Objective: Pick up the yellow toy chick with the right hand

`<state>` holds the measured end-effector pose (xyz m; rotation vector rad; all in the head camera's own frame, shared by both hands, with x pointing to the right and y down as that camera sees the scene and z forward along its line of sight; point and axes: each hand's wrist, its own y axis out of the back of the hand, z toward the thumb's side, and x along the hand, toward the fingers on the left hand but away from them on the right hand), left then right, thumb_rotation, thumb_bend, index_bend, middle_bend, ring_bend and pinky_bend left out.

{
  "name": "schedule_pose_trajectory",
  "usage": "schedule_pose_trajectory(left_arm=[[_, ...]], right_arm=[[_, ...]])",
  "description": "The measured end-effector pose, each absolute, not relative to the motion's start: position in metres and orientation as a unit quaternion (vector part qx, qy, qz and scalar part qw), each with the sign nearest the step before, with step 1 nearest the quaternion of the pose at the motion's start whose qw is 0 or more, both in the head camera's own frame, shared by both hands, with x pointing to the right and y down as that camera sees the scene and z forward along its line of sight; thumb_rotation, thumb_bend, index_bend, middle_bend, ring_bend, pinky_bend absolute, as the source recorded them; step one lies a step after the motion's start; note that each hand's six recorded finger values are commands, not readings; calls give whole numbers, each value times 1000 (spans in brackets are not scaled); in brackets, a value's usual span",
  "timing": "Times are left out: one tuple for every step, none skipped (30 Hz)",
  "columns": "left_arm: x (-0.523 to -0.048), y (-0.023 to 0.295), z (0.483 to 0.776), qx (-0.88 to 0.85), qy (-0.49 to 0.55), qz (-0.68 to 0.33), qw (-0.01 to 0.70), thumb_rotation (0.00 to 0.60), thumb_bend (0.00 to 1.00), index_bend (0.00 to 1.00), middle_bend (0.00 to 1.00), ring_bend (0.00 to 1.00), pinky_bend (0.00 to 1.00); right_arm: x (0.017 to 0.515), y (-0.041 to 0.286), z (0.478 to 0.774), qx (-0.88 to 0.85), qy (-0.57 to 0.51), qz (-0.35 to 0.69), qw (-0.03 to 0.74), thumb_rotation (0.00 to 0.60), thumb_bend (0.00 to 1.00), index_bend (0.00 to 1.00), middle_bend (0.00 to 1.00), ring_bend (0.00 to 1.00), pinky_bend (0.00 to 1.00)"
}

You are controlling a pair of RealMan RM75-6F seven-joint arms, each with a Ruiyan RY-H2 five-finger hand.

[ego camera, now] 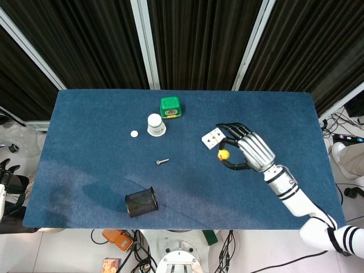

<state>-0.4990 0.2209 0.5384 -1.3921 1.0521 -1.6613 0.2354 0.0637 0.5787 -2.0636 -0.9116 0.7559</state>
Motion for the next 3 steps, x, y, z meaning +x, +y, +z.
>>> schedule_pose_trajectory(left_arm=[[-499,221,538,-539,408,-644,358,600,298,168,15,59,174],[-500,221,538,-539,408,-644,357,600,298,168,14,59,174],[-500,221,538,-539,408,-645,356,600,298,168,14,59,174]], right_arm=[[237,62,576,-800,-364,292,376,600,494,625,209,218,219],[240,61,573,-796,-372,289,380,600,494,625,209,218,219],[243,61,570,-791,-381,287,382,600,494,624,209,218,220]])
